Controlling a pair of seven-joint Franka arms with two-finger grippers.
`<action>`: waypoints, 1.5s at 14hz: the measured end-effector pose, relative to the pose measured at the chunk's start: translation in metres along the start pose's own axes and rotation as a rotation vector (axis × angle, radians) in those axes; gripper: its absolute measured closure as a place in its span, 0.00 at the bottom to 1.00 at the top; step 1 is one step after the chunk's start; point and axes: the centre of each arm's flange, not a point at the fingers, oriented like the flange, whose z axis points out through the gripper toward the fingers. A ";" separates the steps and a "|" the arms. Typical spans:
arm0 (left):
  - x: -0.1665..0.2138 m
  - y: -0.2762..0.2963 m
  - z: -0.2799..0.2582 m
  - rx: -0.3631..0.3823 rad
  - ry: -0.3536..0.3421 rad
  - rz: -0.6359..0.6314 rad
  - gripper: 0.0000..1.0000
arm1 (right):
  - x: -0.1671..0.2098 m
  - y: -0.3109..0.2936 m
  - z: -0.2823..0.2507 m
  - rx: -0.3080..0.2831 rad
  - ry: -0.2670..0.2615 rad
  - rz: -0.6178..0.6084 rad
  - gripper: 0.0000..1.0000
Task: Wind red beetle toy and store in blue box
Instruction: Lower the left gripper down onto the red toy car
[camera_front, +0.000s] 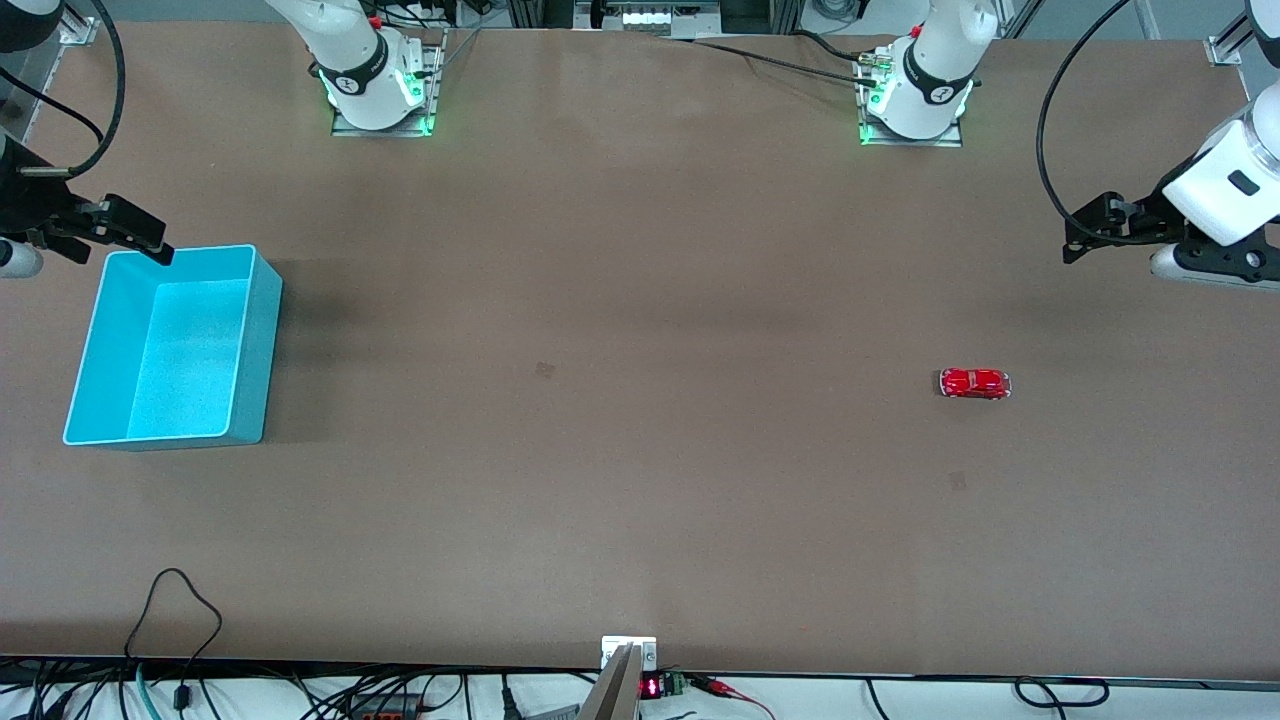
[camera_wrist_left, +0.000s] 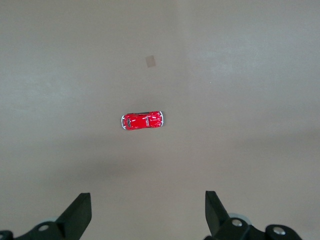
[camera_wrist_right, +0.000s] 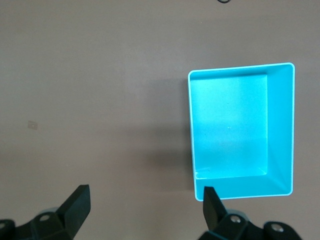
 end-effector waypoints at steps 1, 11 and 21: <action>0.000 0.000 0.000 0.000 0.000 0.000 0.00 | 0.000 0.000 0.000 0.000 0.000 0.000 0.00; -0.008 0.000 0.021 -0.015 -0.143 -0.003 0.00 | 0.000 0.000 0.001 0.000 -0.003 0.000 0.00; 0.016 -0.037 0.107 -0.093 -0.201 0.598 0.00 | 0.000 0.000 0.001 0.000 -0.005 0.000 0.00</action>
